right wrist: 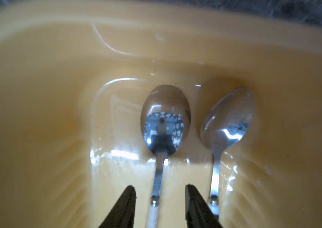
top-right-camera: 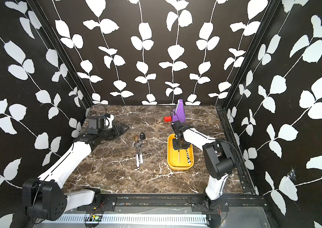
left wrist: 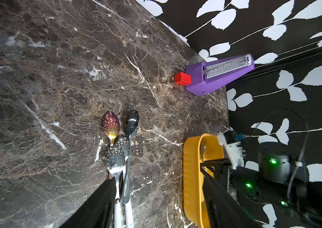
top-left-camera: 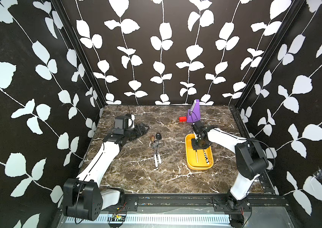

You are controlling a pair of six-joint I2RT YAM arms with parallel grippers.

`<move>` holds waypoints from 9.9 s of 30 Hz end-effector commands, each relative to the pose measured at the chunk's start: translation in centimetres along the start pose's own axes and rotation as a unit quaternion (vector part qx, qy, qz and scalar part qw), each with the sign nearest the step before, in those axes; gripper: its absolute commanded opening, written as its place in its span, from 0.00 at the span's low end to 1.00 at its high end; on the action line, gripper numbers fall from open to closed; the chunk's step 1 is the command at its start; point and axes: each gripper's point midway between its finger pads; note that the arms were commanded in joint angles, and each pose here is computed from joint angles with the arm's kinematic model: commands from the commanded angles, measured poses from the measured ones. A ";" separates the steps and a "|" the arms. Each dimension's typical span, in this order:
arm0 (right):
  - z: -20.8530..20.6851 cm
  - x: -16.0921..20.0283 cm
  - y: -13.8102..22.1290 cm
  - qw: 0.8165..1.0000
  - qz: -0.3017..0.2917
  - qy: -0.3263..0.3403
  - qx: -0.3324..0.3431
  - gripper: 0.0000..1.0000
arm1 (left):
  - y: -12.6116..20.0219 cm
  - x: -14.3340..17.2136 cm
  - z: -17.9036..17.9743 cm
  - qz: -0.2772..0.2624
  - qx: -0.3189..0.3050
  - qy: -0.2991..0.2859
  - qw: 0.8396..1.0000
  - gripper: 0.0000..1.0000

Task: Put the spoon into the storage box
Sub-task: Place the spoon in the storage box, then adjust the spoon in the storage box, then pick up the spoon from the center of the board.

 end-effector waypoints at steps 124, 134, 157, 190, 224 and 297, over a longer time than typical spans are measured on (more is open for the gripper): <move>1.6 -3.5 -2.4 0.994 -0.036 -0.043 -0.091 0.11 | -0.4 1.9 1.6 0.033 -0.017 0.002 0.999 0.75; -0.3 -2.5 -1.8 0.998 -0.027 -0.035 -0.047 0.35 | -0.5 2.2 2.0 0.037 -0.020 0.004 0.999 0.75; 2.5 3.3 -0.5 1.000 0.014 0.012 -0.022 0.33 | -0.3 2.2 1.9 0.034 -0.021 0.000 0.999 0.75; -2.2 3.6 0.3 0.997 0.007 -0.072 0.008 0.01 | -0.2 2.8 2.3 0.041 -0.024 0.008 0.999 0.75; -5.5 3.0 2.3 0.997 -0.005 -0.072 0.020 0.39 | -1.6 7.9 4.5 0.115 -0.154 -0.069 0.979 0.70; 9.7 -3.8 24.0 0.843 -0.371 0.150 -0.361 0.61 | 1.8 5.0 -14.7 -0.010 0.133 -0.288 0.948 0.00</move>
Point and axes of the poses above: each gripper's point midway between its finger pads, its own y axis back along the fingers, its own z axis along the line the jaws close on, x = y × z, and after that the axes turned 8 degrees about y, right-handed
